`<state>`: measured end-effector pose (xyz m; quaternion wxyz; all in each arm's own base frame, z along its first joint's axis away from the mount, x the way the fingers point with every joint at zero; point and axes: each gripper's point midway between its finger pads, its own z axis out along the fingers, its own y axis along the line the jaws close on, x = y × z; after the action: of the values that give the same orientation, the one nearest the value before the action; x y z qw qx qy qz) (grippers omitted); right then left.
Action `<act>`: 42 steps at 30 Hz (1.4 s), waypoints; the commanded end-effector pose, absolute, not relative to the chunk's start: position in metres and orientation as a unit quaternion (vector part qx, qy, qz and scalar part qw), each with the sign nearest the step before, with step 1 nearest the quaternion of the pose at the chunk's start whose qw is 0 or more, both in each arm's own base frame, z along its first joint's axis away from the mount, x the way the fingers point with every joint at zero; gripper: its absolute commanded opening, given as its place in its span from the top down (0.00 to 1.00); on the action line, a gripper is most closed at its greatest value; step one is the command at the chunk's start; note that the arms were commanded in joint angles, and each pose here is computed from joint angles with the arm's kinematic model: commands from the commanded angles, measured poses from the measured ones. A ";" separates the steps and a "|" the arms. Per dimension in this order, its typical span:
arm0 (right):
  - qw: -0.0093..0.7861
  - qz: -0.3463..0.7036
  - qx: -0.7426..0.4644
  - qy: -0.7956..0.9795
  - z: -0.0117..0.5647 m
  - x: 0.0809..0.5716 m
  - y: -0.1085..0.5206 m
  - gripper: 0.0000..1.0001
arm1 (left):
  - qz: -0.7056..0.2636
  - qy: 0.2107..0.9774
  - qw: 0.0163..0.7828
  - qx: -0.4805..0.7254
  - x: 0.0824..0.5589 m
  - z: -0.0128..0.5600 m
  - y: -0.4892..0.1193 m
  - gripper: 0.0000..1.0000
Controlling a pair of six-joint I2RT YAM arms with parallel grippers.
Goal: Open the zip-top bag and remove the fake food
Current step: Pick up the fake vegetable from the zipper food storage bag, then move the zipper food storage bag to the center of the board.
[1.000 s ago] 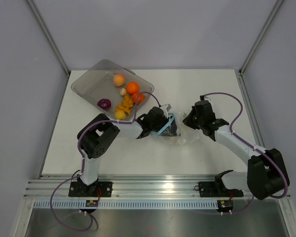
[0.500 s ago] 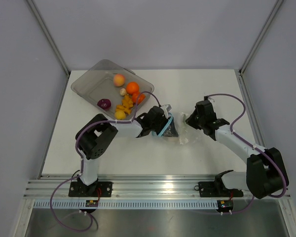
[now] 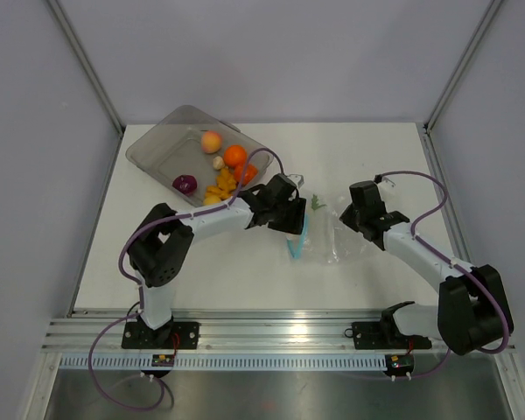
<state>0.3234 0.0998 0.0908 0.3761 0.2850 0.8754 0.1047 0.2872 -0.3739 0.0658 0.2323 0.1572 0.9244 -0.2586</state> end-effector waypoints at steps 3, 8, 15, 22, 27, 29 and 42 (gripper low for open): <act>0.396 0.066 0.309 0.862 0.097 0.328 0.082 1.00 | -0.208 0.930 0.237 0.189 0.287 0.094 -0.355 0.56; 0.408 0.043 0.326 0.852 0.100 0.326 0.070 1.00 | -0.158 0.935 0.254 0.189 0.292 0.102 -0.335 0.55; 0.417 0.031 0.344 0.841 0.102 0.324 0.061 1.00 | -0.118 0.934 0.295 0.166 0.300 0.126 -0.307 0.55; 0.421 0.022 0.338 0.842 0.103 0.328 0.059 1.00 | -0.104 0.923 0.350 0.125 0.311 0.158 -0.281 0.54; 0.435 0.008 0.337 0.835 0.107 0.339 0.056 1.00 | -0.106 0.919 0.369 0.088 0.328 0.178 -0.261 0.54; 0.428 0.013 0.327 0.843 0.108 0.349 0.064 1.00 | -0.115 0.919 0.371 0.065 0.339 0.181 -0.251 0.55; 0.423 0.022 0.354 0.834 0.121 0.429 0.080 1.00 | -0.104 0.882 0.451 -0.083 0.396 0.200 -0.188 0.56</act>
<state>0.4007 0.0798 0.1024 0.4002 0.3343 0.8532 0.0120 0.3741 -0.1987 0.1598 0.3799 -0.0307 0.9208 -0.0831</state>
